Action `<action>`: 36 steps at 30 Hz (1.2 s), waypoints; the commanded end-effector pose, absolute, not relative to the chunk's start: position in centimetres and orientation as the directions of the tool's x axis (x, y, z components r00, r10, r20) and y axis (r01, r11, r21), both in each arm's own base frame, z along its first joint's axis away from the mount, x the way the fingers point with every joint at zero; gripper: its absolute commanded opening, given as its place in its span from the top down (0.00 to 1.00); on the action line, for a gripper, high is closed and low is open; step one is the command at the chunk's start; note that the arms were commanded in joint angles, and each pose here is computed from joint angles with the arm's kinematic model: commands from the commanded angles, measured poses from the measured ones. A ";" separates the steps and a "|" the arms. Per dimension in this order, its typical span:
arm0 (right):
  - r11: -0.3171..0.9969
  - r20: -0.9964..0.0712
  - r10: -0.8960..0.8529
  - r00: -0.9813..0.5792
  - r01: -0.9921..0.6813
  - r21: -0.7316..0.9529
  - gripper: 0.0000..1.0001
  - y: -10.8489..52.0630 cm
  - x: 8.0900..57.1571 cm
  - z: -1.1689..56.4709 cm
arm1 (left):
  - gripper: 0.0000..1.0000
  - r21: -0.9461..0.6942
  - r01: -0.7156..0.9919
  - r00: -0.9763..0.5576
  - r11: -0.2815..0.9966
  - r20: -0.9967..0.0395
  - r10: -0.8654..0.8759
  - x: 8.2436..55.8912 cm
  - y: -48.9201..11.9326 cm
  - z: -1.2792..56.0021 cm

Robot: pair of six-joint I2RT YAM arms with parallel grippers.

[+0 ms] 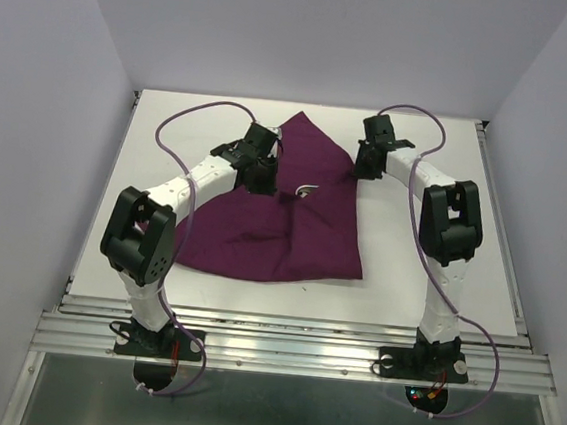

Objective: Prepare the surgical pack
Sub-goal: Pack the surgical kit at the center of the board.

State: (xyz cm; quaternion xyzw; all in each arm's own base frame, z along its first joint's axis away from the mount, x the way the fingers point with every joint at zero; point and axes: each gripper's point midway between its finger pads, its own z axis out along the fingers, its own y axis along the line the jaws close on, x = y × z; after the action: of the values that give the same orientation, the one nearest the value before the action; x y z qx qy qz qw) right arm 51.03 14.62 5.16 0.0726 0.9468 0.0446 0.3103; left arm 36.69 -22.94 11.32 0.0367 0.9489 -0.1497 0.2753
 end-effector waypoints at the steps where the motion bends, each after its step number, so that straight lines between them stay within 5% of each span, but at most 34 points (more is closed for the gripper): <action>1: 0.967 -0.638 0.253 -0.727 0.203 0.152 0.90 10.6 52.1 8.3 | 1.00 -0.273 0.162 -0.843 0.948 -0.538 -0.011 37.9 -23.0 11.0; 14: 0.953 -0.536 0.264 -0.802 0.132 0.272 0.91 12.5 50.7 4.4 | 1.00 -0.263 0.170 -0.852 0.950 -0.523 0.007 38.7 -23.3 9.7; 36: 0.942 -0.576 0.214 -0.789 0.010 0.336 0.91 18.5 51.9 7.5 | 1.00 -0.247 0.143 -0.854 0.958 -0.520 -0.007 41.0 -22.0 9.1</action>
State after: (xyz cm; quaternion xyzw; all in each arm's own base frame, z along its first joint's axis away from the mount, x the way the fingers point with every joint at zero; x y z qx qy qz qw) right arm 50.10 16.66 4.30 0.0743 0.9477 0.1397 0.2773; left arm 39.81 -21.69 7.09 0.0288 0.9602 -0.1337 0.2437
